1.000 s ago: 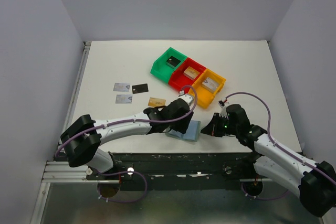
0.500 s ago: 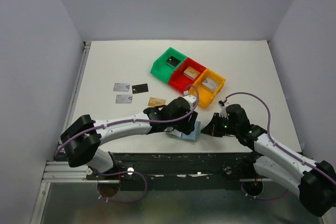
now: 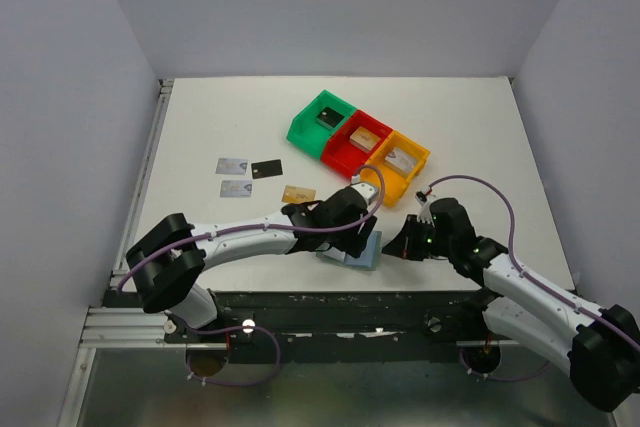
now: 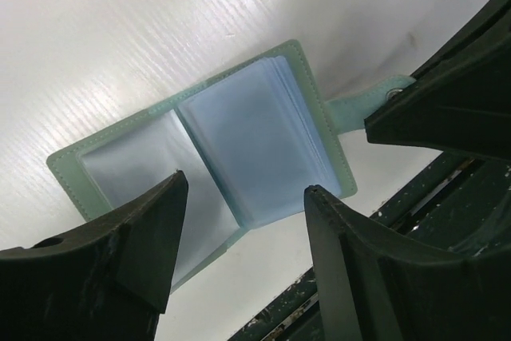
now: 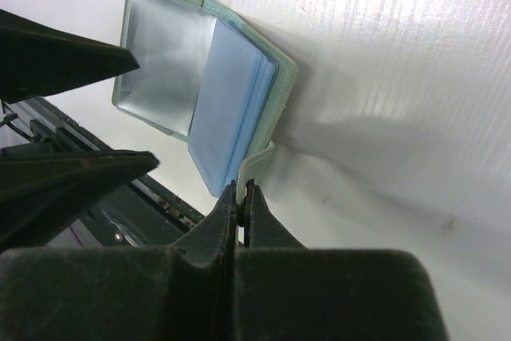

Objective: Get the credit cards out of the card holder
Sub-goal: Remove the credit card from the card holder.

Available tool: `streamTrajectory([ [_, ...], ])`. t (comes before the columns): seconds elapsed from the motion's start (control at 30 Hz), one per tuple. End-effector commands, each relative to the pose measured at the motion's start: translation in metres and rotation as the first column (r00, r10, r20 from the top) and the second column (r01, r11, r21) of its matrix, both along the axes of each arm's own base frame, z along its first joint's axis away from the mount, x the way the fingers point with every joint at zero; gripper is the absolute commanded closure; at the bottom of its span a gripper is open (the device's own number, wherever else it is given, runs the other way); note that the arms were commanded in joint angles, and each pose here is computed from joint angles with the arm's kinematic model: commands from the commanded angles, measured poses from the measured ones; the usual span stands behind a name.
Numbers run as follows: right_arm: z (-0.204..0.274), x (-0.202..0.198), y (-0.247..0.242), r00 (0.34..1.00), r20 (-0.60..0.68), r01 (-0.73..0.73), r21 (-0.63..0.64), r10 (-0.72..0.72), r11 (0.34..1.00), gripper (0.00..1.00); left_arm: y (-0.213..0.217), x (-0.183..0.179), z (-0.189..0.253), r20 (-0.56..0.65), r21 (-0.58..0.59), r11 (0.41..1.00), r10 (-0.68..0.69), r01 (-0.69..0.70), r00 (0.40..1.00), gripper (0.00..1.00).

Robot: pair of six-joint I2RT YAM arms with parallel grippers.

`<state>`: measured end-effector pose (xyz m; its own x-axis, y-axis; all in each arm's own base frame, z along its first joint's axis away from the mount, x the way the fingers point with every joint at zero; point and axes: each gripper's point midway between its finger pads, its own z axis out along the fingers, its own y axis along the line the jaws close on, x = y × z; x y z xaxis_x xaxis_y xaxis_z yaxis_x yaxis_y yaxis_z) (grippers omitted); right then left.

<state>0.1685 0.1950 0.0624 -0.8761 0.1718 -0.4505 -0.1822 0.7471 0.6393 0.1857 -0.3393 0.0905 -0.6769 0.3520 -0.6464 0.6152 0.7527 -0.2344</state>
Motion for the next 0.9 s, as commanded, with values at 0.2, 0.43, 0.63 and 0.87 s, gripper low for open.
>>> streamTrajectory([
  [0.2, 0.022, 0.006, 0.01, 0.998, 0.051, -0.037, 0.046, 0.034, 0.998, 1.0, -0.017, -0.008, -0.015, 0.0, 0.082, 0.994, -0.072, 0.071, 0.997, 0.22],
  [0.43, 0.024, 0.005, 0.011, 0.998, 0.055, -0.038, 0.053, 0.035, 0.998, 1.0, -0.019, -0.009, -0.02, -0.011, 0.09, 0.993, -0.078, 0.078, 0.997, 0.22],
  [0.63, 0.023, 0.005, 0.01, 0.998, 0.053, -0.039, 0.052, 0.037, 0.998, 1.0, -0.02, -0.011, -0.024, -0.024, 0.09, 0.992, -0.081, 0.082, 0.996, 0.22],
  [0.87, 0.024, 0.005, 0.011, 0.998, 0.053, -0.042, 0.056, 0.039, 0.998, 1.0, -0.022, -0.011, -0.025, -0.03, 0.082, 0.993, -0.076, 0.079, 0.997, 0.2],
])
